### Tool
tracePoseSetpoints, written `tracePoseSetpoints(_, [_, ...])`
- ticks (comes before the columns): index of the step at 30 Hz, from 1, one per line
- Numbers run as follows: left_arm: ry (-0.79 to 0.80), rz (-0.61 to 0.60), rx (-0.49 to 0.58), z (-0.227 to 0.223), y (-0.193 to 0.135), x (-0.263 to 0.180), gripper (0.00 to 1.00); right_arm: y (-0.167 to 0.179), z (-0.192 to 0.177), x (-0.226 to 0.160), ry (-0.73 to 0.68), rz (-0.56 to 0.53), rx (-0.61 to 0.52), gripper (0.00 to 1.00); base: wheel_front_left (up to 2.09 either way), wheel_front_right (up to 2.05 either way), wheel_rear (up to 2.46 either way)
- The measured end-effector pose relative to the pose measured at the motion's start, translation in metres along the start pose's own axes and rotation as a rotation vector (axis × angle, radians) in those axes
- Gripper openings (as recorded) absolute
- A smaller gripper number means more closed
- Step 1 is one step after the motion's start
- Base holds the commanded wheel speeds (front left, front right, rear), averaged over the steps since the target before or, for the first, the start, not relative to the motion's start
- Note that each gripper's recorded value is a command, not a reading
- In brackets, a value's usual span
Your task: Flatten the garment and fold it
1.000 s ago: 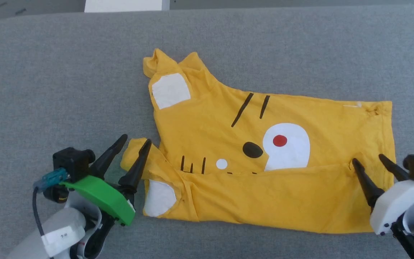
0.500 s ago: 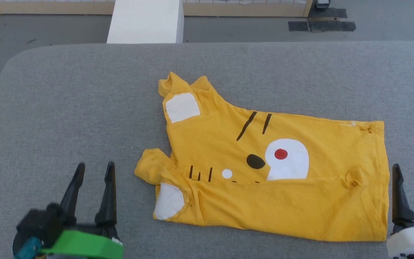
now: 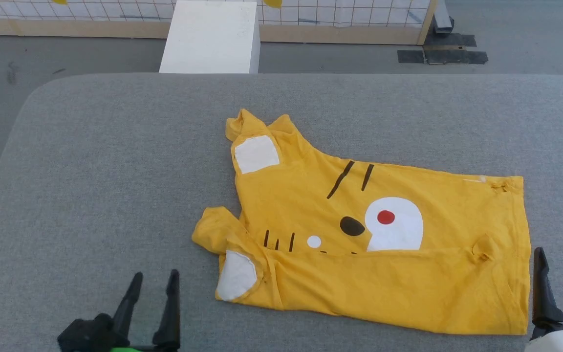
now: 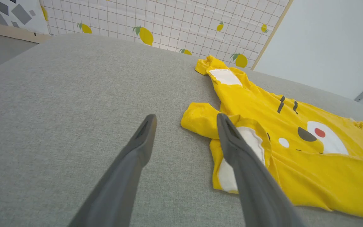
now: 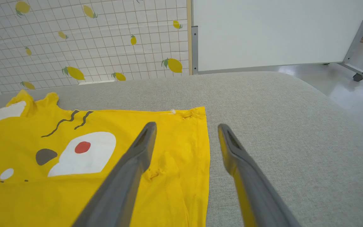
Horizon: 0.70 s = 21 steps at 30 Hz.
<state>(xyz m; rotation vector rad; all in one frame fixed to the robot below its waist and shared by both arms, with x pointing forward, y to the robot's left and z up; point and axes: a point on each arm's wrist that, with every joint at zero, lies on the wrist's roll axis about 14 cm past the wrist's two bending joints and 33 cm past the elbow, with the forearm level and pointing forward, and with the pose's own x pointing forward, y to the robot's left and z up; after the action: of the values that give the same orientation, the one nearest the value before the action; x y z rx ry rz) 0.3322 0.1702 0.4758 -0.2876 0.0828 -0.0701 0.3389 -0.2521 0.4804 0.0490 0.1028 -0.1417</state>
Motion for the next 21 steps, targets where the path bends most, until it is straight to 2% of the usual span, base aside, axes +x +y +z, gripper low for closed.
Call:
tracePoseSetpoints(6, [0.172,-0.111,0.013,-0.020,-0.025,0.006,1.00,0.002,0.006,0.006,-0.011,0.005,-0.009,1.00,0.00,0.00,0.00])
tracePoseSetpoints(10, [0.341,-0.182,0.033,-0.046,-0.039,0.009,1.00,0.004,0.001,0.008,0.010,0.010,-0.011,1.00,0.00,0.00,0.00])
tracePoseSetpoints(21, [0.606,-0.209,0.014,-0.099,-0.037,0.021,1.00,0.004,-0.009,0.017,0.048,0.005,-0.019,1.00,0.00,0.00,0.00])
